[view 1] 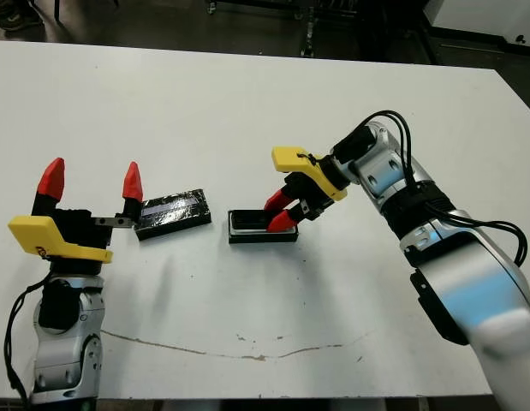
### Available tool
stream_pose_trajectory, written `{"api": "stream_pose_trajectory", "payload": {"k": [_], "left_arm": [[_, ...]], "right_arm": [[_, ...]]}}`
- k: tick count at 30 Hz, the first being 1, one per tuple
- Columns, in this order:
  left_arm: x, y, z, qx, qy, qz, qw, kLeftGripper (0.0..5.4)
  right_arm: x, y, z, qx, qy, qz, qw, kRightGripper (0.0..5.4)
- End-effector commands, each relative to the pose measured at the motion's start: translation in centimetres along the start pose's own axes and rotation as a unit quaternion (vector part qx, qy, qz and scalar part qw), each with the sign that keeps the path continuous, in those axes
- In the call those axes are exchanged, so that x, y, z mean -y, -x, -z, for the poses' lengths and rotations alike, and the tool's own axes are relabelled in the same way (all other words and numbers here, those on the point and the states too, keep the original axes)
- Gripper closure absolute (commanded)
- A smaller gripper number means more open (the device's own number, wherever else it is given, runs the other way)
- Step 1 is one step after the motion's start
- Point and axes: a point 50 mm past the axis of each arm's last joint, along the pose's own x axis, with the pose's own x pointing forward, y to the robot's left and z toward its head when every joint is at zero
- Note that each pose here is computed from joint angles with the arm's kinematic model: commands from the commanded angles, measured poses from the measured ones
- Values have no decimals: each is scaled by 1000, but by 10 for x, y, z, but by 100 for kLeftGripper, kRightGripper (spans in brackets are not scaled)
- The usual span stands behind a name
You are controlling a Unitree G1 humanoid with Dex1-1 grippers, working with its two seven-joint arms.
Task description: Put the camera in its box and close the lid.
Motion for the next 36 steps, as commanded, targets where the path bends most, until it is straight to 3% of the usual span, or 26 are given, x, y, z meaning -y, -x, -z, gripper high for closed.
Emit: {"api": "stream_pose_trajectory", "payload": {"k": [1,11,23,36], "left_arm": [[-1,3,2,-5,-3,-3,1000,0],[-1,3,2,-5,-2,-4,1000,0],[-1,3,2,-4,-2,-3,1000,0],[0,4,3,-3,3,-4,1000,0]], "right_arm": [[0,-1,3,-4,1,-1,1000,374],[-1,0,6,-5,-6,-3,1000,374],[-1,-1,15,14,-51,-10,999,374],[3,-1,21,-11,-93,-14,996,374]]}}
